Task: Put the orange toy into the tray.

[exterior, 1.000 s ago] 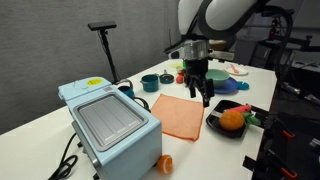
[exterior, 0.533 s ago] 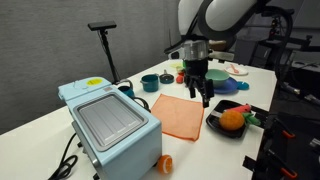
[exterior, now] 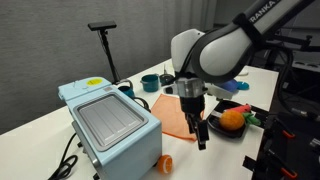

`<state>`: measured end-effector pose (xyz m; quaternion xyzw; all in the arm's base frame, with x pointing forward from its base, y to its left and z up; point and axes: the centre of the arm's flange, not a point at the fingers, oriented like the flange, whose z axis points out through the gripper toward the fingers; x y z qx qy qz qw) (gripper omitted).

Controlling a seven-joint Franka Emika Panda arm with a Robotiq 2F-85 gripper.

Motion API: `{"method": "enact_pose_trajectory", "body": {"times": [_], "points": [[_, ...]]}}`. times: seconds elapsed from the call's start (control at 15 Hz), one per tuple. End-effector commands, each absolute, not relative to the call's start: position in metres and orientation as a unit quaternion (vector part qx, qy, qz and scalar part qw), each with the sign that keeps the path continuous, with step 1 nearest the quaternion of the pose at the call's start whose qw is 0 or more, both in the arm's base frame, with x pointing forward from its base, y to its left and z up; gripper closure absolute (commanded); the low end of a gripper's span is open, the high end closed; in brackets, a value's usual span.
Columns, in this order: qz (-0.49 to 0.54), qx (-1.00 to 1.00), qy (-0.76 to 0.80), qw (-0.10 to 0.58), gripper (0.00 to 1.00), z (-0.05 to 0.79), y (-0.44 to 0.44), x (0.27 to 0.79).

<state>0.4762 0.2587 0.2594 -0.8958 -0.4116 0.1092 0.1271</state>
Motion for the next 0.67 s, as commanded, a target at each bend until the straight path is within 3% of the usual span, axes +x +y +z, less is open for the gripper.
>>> {"method": "enact_pose_trajectory", "body": {"times": [0.0, 0.33, 0.6], "points": [[0.109, -0.909, -0.381, 0.126, 0.00, 0.228, 0.295, 0.463], [0.003, -0.925, -0.372, 0.077, 0.00, 0.256, 0.287, 0.450], [-0.009, -0.920, -0.386, 0.068, 0.00, 0.262, 0.281, 0.442]]}}
